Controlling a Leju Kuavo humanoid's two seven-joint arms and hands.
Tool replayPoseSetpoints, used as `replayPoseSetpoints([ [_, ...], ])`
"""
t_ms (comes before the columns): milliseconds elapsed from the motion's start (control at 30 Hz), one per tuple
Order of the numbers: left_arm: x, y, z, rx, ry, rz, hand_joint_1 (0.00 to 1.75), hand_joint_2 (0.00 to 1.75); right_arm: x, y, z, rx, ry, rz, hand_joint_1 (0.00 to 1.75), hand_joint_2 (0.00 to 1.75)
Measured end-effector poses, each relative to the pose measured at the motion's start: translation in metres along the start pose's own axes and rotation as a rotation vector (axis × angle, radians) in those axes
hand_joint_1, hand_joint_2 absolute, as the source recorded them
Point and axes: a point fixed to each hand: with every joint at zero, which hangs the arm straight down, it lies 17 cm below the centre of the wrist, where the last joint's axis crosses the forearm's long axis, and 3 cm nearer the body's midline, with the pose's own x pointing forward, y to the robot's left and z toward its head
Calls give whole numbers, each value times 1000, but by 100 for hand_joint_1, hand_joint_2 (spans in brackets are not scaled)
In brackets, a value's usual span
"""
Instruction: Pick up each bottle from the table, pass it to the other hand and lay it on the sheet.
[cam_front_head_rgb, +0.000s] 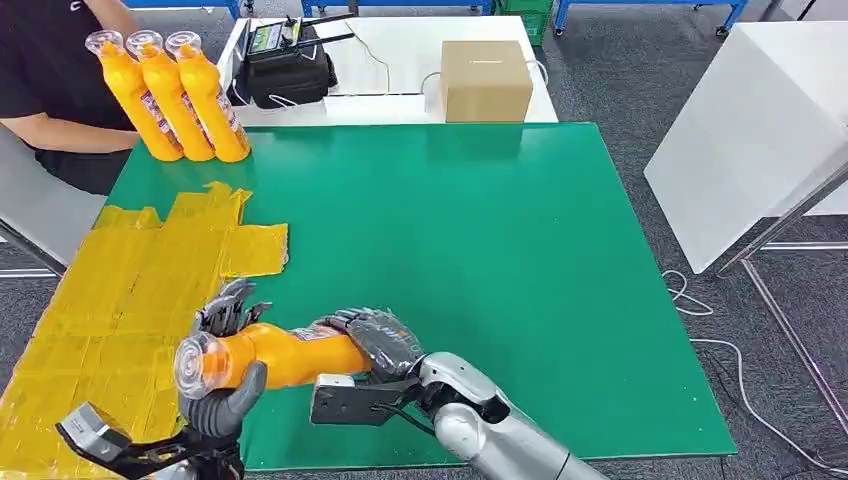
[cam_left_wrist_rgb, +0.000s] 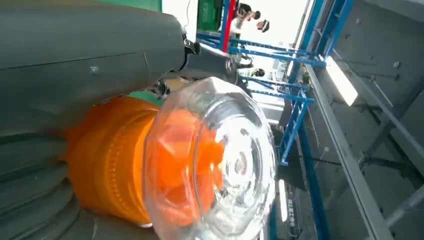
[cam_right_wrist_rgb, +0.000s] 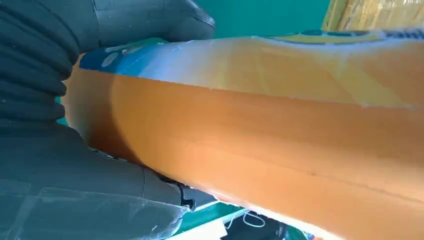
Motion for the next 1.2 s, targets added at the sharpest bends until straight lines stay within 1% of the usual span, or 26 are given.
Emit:
replayPoseSetpoints([
  [967, 2, 4, 0, 6, -3, 7, 175, 175, -5, 7, 1, 15, 13, 3, 175, 175],
  [1000, 2, 4, 0, 6, -3, 6, 175, 175, -5, 7, 1, 15, 13, 3, 66, 175],
  [1033, 2, 4, 0, 5, -3, 7, 175, 175, -6, 6, 1, 14, 13, 3, 0, 175],
  [1067, 2, 4, 0, 5, -4, 7, 175, 175, -6, 6, 1, 12, 15, 3, 0, 0],
  [1200, 2, 6, 0, 9, -4, 3, 175, 175, -9, 3, 4, -26, 23, -17, 0, 0],
])
